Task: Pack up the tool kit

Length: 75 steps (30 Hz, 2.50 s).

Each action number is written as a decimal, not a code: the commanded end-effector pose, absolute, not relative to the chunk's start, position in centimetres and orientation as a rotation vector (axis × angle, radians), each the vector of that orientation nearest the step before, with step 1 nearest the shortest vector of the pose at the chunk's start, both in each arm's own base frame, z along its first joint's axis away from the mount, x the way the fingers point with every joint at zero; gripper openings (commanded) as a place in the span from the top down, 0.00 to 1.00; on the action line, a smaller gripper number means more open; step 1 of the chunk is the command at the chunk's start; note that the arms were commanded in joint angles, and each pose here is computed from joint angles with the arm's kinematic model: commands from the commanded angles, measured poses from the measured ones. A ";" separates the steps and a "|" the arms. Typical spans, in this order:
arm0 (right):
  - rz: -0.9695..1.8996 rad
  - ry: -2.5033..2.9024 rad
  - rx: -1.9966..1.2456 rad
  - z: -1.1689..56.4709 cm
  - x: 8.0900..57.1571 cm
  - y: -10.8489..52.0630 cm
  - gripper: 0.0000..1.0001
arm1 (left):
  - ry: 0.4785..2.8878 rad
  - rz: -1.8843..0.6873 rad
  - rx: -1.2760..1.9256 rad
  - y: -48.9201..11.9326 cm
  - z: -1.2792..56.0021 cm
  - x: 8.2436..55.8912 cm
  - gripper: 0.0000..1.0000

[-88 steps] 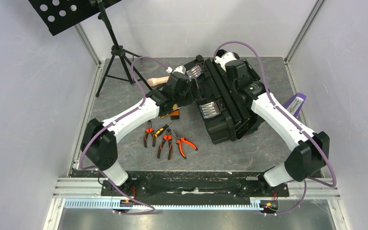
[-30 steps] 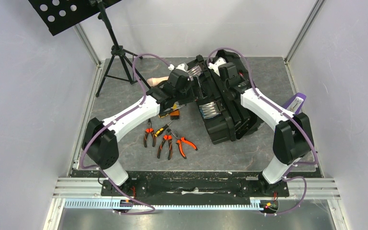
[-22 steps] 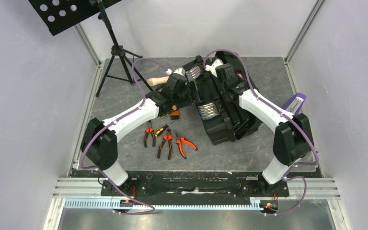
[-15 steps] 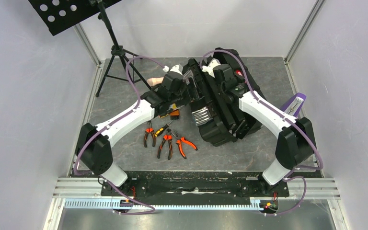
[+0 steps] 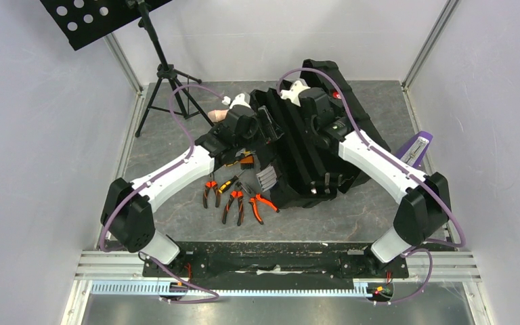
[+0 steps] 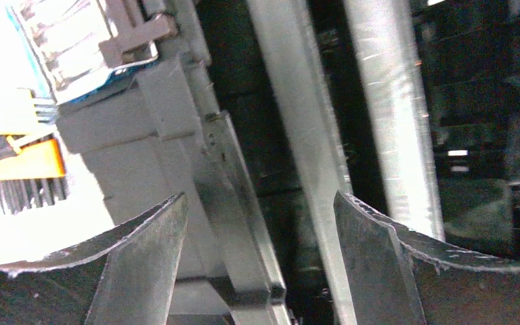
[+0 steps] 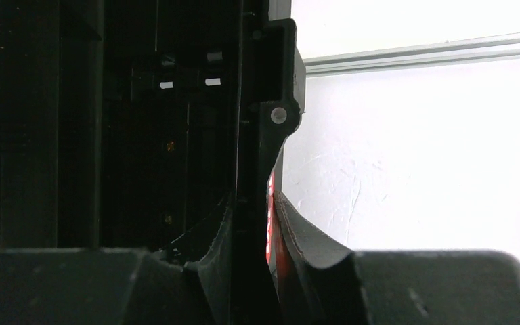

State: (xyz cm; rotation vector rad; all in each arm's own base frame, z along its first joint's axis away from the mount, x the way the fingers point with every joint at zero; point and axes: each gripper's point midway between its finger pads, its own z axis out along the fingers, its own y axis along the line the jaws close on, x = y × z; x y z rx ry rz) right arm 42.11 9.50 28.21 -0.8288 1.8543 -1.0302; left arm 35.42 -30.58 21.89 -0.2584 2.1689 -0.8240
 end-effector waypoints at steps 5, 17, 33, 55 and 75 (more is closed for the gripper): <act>-1.120 1.684 -0.397 41.2 39.5 4.9 1.00 | 2.165 -0.795 -0.282 -30.1 20.5 35.6 0.16; -1.152 1.693 -0.267 42.1 38.3 0.3 1.00 | 2.216 -0.885 -0.209 -34.0 18.9 37.1 0.30; -0.982 1.754 -0.252 37.4 40.0 -0.1 1.00 | 2.349 -0.720 -0.231 -33.3 11.7 37.8 0.31; -0.610 1.861 -0.199 31.4 47.3 -1.1 0.98 | 2.434 -0.597 -0.348 -28.6 6.4 39.7 0.51; -0.548 1.866 -0.074 32.5 46.8 -3.9 0.39 | 2.490 -0.720 -0.388 -29.5 5.2 37.5 0.62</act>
